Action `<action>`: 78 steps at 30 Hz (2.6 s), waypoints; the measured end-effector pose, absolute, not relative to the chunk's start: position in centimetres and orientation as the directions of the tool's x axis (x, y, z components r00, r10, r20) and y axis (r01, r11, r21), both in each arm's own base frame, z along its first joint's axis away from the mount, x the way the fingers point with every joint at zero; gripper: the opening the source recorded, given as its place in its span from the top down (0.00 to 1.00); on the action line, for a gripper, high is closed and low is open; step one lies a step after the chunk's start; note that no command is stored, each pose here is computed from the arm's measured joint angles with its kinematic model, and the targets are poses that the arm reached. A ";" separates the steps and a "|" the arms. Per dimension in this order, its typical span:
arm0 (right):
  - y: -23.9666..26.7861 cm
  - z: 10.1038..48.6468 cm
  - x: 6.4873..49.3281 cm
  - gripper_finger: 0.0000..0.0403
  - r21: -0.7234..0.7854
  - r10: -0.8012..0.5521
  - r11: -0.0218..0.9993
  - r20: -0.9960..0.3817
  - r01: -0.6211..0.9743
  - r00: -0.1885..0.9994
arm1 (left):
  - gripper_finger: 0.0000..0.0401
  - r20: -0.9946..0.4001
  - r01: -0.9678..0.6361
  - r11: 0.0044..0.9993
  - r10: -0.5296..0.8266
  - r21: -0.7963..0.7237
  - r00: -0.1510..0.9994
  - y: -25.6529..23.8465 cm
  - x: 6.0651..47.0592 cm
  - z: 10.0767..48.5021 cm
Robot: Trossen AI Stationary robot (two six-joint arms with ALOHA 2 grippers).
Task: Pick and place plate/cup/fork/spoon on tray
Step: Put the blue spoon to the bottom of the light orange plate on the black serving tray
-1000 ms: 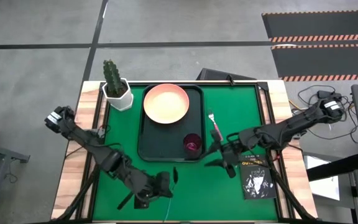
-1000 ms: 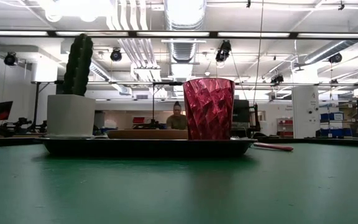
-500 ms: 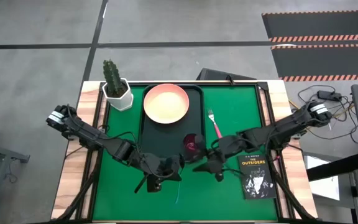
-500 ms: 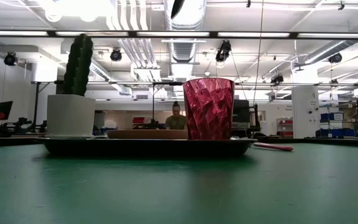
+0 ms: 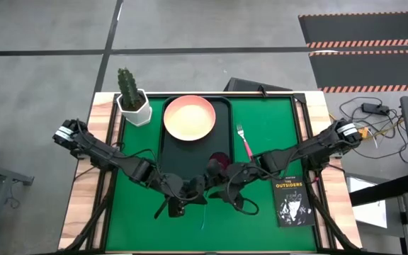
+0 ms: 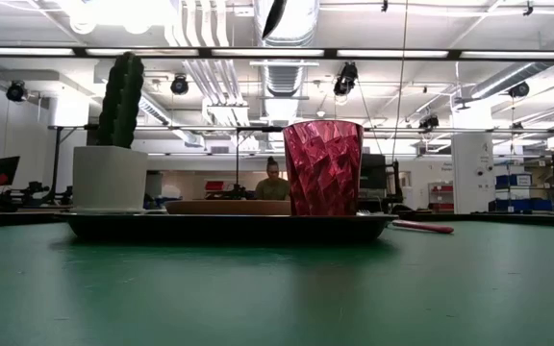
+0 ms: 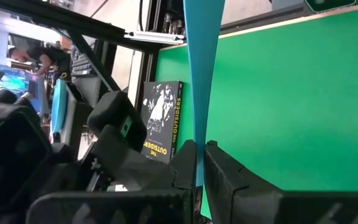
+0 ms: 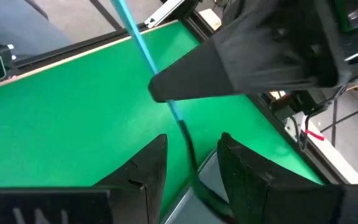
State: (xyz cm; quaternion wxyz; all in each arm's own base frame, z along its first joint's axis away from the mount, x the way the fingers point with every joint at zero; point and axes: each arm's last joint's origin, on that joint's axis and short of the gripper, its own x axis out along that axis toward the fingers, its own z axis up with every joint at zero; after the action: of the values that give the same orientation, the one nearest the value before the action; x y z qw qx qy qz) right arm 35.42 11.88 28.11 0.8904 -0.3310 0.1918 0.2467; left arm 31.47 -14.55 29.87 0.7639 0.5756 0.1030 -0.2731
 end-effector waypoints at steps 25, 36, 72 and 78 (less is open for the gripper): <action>12.2 27.4 36.5 0.98 -0.539 0.284 0.615 -0.530 -0.576 0.799 | 0.99 -0.413 0.456 0.335 -0.196 0.824 0.889 -14.1 31.8 29.8; 11.9 28.0 36.3 0.98 -0.587 0.218 0.615 -0.515 -0.526 0.829 | 0.86 -0.397 0.422 0.328 -0.144 0.845 0.907 -13.6 30.9 30.4; -1.1 28.3 37.7 0.98 -0.436 -0.315 0.900 -0.686 -0.024 0.657 | 0.85 -0.395 0.073 0.671 0.342 0.738 0.853 -9.0 21.9 28.7; -2.9 27.1 38.6 0.98 -0.359 -0.361 0.925 -0.734 0.123 0.575 | 0.85 -0.291 -0.101 0.562 0.564 0.821 0.773 -8.2 21.2 26.5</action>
State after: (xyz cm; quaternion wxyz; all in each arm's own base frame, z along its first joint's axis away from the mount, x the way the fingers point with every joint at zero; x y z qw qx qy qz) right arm 38.56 -2.90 27.09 0.8769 -0.1354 0.4400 -0.1380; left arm 21.20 -8.18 26.50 0.8407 0.4238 0.2729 0.1978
